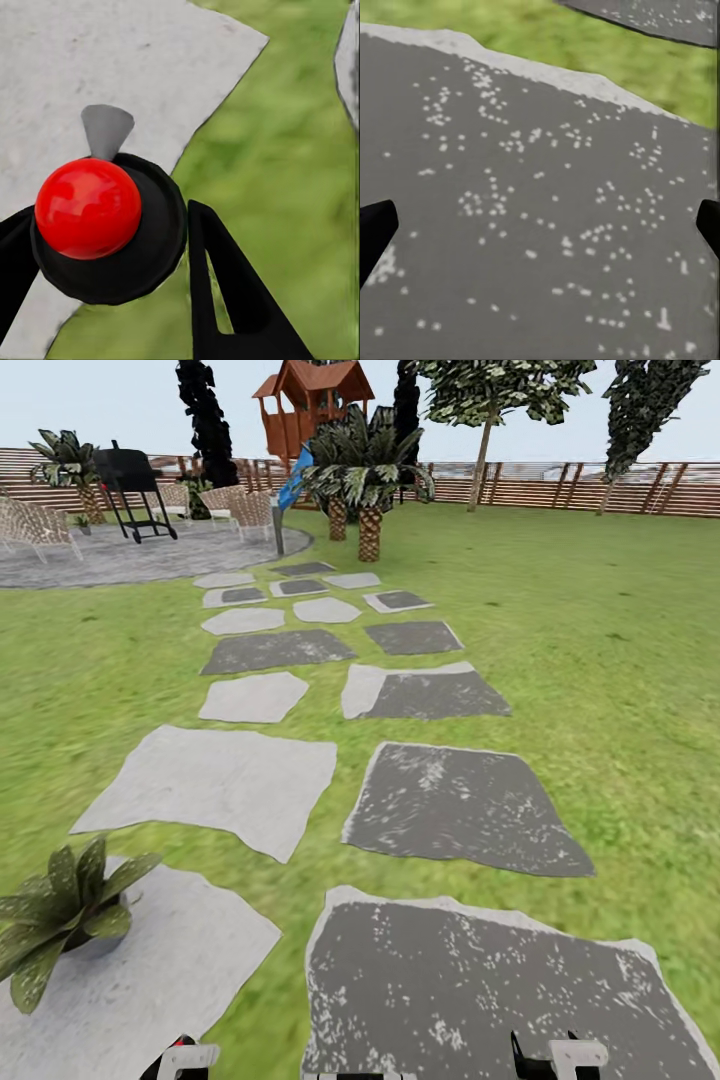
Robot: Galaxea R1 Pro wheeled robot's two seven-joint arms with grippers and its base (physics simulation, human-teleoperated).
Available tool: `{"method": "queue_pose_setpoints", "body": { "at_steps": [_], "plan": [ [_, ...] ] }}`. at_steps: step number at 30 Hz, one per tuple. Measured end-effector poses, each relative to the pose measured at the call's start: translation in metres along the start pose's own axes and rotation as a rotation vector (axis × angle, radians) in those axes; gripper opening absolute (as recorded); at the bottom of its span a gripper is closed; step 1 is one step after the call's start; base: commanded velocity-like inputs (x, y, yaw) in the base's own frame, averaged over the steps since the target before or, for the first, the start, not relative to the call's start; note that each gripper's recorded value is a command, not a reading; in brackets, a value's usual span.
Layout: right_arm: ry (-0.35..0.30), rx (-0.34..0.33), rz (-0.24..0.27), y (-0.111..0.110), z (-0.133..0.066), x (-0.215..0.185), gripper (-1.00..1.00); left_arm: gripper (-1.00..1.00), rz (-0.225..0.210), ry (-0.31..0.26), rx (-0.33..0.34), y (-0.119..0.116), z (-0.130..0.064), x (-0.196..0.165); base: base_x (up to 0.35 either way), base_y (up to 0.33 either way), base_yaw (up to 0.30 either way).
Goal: Pick up the pesticide atomizer in the garden and spray insectifuge to fully cover both potted plants in the garden.
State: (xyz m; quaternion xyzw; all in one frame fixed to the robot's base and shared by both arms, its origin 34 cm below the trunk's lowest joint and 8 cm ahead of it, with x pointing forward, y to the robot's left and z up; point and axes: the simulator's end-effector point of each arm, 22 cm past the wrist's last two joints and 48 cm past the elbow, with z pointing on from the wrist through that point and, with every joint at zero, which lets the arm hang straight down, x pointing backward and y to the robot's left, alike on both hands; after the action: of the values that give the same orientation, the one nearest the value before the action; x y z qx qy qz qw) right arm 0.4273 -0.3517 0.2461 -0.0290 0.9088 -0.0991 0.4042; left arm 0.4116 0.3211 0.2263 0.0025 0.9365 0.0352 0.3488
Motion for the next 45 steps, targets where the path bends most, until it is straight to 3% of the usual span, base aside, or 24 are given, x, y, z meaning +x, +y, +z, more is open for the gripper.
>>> {"method": "queue_pose_setpoints", "body": {
  "at_steps": [22, 45],
  "plan": [
    [0.0, 0.002, 0.001, -0.0005, 0.0, 0.0, 1.0, -1.0, 0.002, 0.001, 0.001, -0.0002, -0.0004, 0.0008, 0.266, -0.169, 0.005],
    [0.001, -0.003, 0.002, 0.0024, -0.0004, 0.0004, 1.0, -1.0, -0.001, 0.0, -0.001, 0.0002, -0.0022, 0.0029, 0.291, -0.13, 0.265]
  ]
}}
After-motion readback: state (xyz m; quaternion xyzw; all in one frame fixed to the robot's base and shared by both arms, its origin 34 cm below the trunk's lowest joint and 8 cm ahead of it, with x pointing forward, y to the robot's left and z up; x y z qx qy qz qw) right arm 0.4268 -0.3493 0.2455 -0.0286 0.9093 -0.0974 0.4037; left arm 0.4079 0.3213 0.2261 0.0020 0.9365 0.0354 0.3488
